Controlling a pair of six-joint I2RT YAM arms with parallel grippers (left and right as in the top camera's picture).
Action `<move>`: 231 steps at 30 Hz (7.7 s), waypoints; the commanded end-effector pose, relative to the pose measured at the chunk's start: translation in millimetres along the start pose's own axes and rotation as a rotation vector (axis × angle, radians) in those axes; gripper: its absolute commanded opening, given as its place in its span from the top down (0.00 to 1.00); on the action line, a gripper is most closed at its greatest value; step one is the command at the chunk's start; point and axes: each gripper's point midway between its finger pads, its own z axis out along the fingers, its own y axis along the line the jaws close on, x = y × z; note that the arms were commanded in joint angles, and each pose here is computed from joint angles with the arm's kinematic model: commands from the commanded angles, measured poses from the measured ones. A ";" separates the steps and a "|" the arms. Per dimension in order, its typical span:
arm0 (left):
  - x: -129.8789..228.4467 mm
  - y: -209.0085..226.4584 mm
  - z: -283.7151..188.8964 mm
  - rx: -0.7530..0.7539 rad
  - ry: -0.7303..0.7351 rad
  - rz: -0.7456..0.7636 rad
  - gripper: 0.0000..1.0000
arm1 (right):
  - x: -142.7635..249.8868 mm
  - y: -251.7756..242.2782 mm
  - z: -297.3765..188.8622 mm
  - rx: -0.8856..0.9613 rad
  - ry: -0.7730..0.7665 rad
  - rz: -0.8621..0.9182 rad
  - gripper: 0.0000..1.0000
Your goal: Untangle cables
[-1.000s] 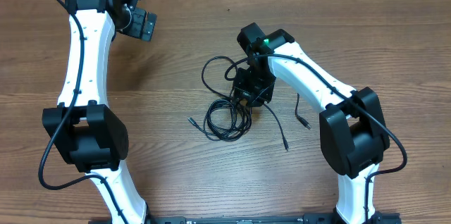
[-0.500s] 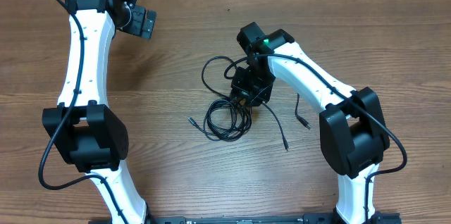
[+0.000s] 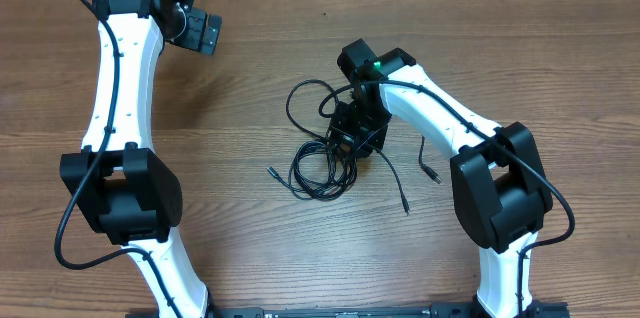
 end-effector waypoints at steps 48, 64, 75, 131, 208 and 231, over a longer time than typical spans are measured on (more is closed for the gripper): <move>-34.8 -25.8 -4.3 0.039 -0.108 -0.126 0.00 | -65.8 13.6 -462.3 -0.341 -1.191 -0.230 0.96; -71.5 -68.9 -11.9 0.120 -0.229 -0.135 0.01 | -19.3 8.6 -556.6 -0.328 -1.563 -0.312 0.96; -80.5 -95.3 -15.6 0.152 -0.249 -0.138 0.01 | 30.4 -43.1 -622.1 -0.135 -1.858 -0.162 0.96; -108.6 -150.9 -33.0 0.338 -0.354 -0.114 0.00 | -53.5 -108.0 -551.7 0.144 -1.559 -0.041 0.96; -99.5 -112.4 -21.7 0.145 -0.316 -0.168 0.00 | -115.1 -231.4 -322.7 0.102 -0.715 0.477 0.00; -90.7 -83.2 -16.8 0.117 -0.293 -0.189 0.00 | -168.7 -259.1 -179.0 -0.030 -0.702 1.109 0.00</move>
